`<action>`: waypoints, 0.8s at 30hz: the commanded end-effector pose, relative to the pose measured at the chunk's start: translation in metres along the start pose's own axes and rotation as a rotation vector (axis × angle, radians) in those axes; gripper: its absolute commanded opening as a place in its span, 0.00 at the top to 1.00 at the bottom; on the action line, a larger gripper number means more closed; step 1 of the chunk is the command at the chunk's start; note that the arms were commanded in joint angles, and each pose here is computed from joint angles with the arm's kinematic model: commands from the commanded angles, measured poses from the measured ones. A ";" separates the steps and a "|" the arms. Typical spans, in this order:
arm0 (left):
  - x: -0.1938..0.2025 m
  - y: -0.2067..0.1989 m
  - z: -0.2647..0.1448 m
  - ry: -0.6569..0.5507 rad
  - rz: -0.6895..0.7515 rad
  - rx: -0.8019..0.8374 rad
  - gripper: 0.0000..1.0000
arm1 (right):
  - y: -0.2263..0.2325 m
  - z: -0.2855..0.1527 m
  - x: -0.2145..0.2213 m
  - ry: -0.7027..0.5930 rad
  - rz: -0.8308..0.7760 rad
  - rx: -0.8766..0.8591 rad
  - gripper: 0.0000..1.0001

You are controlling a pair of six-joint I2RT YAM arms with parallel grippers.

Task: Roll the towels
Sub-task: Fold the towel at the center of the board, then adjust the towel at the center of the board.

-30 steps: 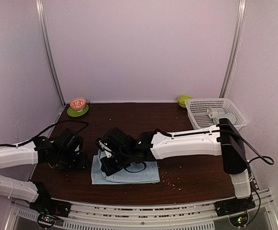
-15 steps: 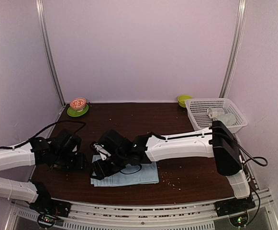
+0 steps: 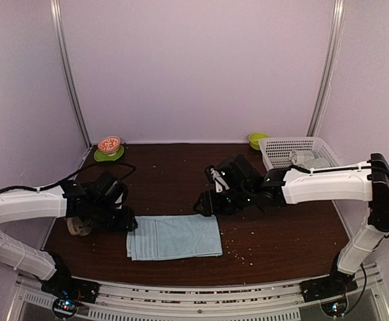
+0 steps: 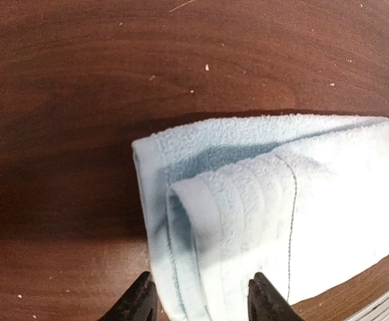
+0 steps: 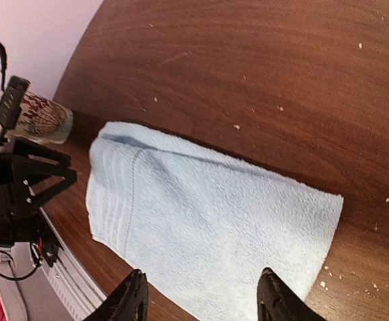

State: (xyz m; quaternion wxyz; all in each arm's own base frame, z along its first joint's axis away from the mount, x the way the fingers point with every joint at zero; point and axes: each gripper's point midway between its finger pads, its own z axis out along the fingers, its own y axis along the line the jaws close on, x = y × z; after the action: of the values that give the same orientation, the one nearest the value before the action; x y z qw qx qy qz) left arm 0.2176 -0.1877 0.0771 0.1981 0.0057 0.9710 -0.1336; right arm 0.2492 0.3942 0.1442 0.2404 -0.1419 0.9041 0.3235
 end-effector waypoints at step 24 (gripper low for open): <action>-0.044 -0.021 0.025 -0.029 -0.006 -0.005 1.00 | -0.013 -0.017 0.015 -0.028 0.001 0.017 0.46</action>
State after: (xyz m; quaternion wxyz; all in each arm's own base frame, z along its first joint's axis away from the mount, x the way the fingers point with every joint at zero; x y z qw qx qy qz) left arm 0.2502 -0.2027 0.0515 0.1746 0.0007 0.9786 -0.1087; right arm 0.2317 0.3789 0.1359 0.2370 -0.1421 0.9068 0.3183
